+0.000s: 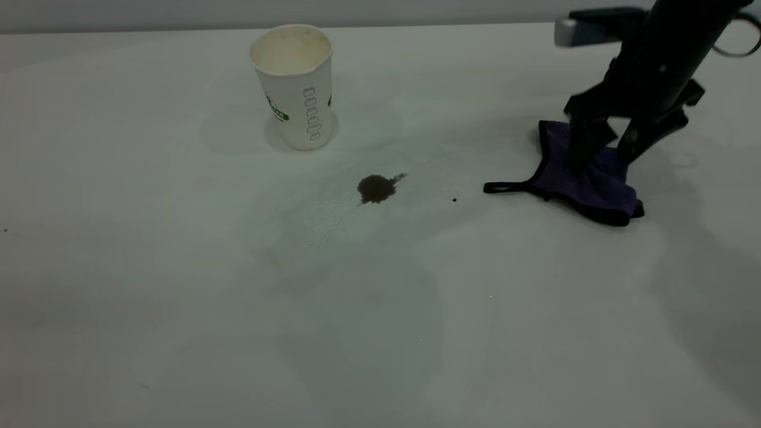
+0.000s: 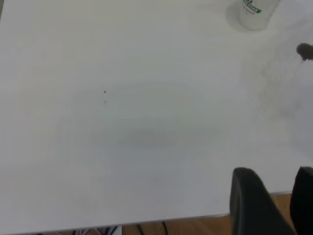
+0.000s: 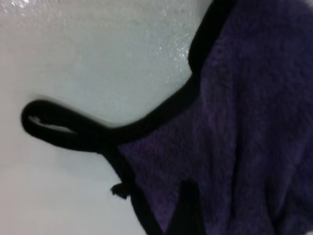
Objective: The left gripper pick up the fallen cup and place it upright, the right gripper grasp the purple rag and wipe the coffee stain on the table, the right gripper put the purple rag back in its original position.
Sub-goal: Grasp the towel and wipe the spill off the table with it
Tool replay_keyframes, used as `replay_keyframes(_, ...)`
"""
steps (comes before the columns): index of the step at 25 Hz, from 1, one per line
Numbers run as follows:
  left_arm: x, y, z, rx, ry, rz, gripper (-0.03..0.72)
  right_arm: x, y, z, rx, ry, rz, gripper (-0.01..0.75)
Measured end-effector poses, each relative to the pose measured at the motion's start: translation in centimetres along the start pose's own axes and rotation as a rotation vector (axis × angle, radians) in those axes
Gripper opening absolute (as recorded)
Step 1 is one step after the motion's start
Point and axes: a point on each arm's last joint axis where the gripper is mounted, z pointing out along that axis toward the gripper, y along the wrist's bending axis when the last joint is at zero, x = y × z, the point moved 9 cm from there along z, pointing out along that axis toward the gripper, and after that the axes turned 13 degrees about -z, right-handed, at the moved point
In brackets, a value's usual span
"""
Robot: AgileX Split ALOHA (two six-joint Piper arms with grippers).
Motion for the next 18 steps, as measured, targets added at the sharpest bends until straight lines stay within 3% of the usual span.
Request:
replay_keyframes(7,0.0,0.0,0.0,0.0,-0.001,0.0,0.265,-0.1,0.4,1.6,0.029,-0.005,-0.044,0.664)
replay_keyframes(10,0.0,0.0,0.0,0.0,-0.001,0.0,0.265,-0.2,0.4,1.9,0.042,-0.009,-0.063,0.534)
replay_keyframes(15,0.0,0.0,0.0,0.0,-0.001,0.0,0.265,-1.3,1.8,2.3,0.042,-0.039,-0.077,0.145)
replay_keyframes(16,0.0,0.0,0.0,0.0,-0.001,0.0,0.265,-1.8,2.5,2.3,0.035,-0.05,-0.075,0.104)
replay_keyframes(18,0.0,0.0,0.0,0.0,-0.001,0.0,0.265,-2.7,4.1,2.5,0.022,-0.067,-0.085,0.095)
